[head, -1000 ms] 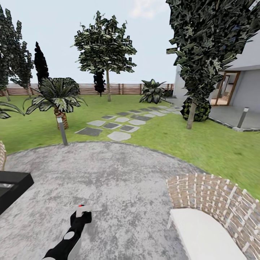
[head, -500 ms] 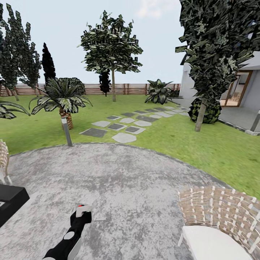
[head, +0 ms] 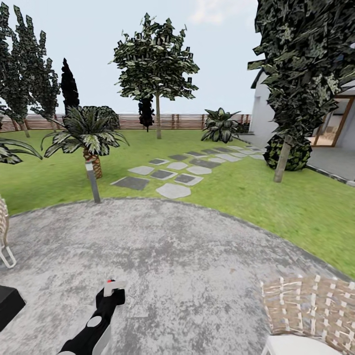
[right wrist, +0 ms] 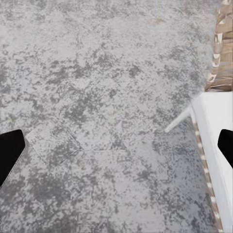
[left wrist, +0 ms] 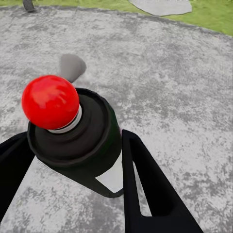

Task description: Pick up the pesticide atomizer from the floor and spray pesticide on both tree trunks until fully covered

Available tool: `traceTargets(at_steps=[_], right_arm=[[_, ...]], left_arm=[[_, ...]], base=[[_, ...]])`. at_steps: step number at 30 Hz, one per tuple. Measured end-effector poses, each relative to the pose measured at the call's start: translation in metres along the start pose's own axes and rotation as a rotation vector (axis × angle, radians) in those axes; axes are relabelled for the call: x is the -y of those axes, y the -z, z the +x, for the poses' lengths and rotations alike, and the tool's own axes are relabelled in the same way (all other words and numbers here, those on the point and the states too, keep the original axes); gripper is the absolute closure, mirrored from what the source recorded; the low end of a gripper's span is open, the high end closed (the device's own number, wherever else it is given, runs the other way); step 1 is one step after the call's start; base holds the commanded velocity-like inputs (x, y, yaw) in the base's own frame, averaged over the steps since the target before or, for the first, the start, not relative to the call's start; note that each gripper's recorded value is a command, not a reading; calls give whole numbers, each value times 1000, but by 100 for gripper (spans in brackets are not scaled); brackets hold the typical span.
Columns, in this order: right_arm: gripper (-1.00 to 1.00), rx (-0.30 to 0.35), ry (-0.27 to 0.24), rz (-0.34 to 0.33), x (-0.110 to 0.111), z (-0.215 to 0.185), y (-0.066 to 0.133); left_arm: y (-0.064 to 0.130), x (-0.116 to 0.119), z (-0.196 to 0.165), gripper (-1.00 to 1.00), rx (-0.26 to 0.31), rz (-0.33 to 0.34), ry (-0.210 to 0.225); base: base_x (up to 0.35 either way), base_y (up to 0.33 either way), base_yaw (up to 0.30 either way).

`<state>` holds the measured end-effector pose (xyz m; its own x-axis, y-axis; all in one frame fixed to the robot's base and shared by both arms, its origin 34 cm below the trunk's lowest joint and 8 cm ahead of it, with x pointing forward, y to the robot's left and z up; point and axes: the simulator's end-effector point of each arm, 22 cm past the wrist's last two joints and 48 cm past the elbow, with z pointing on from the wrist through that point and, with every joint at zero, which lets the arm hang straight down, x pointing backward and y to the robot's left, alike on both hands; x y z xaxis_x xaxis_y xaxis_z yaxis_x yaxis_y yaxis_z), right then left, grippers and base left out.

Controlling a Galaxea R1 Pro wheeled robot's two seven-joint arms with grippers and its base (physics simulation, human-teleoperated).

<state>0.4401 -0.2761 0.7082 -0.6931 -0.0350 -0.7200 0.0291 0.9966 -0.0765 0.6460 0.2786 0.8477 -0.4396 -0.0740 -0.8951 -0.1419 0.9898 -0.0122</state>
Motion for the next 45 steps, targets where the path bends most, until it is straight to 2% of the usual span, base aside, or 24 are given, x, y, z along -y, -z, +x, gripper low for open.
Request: traceTargets(at_steps=[16, 45], right_arm=[[-100, 0, 0, 0, 0, 0, 0], [-100, -1, 0, -2, -1, 0, 0]], left_arm=[[0, 0, 0, 100, 1, 0, 0], [0, 0, 0, 100, 0, 0, 0]], base=[[350, 97, 0], [350, 32, 22]])
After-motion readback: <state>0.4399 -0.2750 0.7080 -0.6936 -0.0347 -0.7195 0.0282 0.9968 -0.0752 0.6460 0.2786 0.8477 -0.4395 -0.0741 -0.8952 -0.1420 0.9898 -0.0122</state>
